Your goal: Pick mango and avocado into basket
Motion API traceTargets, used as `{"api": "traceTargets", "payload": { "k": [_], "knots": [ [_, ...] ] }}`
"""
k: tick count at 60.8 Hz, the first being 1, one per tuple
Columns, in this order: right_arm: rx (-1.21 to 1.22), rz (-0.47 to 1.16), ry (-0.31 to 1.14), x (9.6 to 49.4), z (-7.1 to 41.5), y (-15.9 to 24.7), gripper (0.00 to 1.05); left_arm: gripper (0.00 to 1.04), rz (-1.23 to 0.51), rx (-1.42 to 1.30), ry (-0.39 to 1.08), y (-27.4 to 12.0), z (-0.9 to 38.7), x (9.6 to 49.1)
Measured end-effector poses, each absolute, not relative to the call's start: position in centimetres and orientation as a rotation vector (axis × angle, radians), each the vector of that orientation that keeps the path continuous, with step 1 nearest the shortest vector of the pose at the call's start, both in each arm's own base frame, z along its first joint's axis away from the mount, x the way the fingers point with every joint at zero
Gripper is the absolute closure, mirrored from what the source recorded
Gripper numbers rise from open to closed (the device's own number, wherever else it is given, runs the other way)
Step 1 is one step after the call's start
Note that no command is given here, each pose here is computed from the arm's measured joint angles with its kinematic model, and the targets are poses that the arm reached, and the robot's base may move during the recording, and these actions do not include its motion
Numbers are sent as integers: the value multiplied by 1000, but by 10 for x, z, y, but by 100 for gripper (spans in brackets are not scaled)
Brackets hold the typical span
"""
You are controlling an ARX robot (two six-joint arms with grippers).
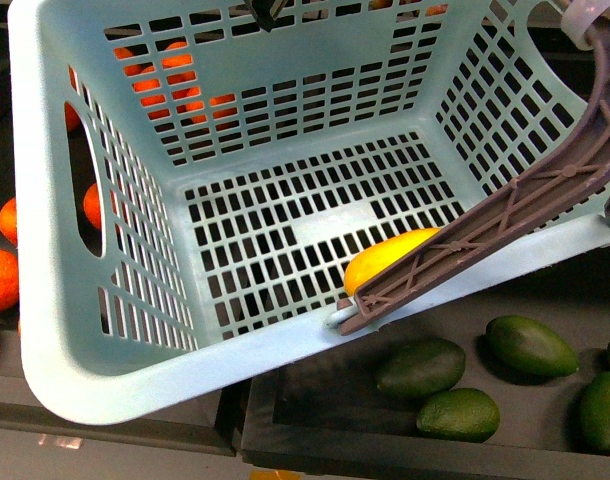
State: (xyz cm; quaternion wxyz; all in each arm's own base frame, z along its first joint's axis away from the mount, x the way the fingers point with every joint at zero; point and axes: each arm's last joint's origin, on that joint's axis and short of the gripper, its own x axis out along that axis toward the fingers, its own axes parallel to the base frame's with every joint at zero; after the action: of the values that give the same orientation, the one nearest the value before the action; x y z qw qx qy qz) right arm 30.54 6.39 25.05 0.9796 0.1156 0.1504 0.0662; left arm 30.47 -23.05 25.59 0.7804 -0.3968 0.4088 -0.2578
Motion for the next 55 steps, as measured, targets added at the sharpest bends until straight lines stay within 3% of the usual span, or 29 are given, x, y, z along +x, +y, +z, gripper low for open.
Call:
{"api": "traceTargets", "payload": {
  "k": [3,17,26,37,44,55],
  "knots": [
    [230,134,311,306,248,68,38,91,-558,-858,884,-230,256,305],
    [233,121,322,307,243,74,7,91,-556,-857,883,-230,256,305],
    [248,82,303,306,247,71,9,91,-560,-861,892,-231,255,305],
    [207,-94,213,292,268,51,9,91,-547,-860,884,-230,255,305],
    [93,2,14,272,261,39,30,91,-551,-859,886,-230,255,305],
    [23,4,7,232,225,24,66,91,-553,-861,888,-231,255,305]
  ]
}}
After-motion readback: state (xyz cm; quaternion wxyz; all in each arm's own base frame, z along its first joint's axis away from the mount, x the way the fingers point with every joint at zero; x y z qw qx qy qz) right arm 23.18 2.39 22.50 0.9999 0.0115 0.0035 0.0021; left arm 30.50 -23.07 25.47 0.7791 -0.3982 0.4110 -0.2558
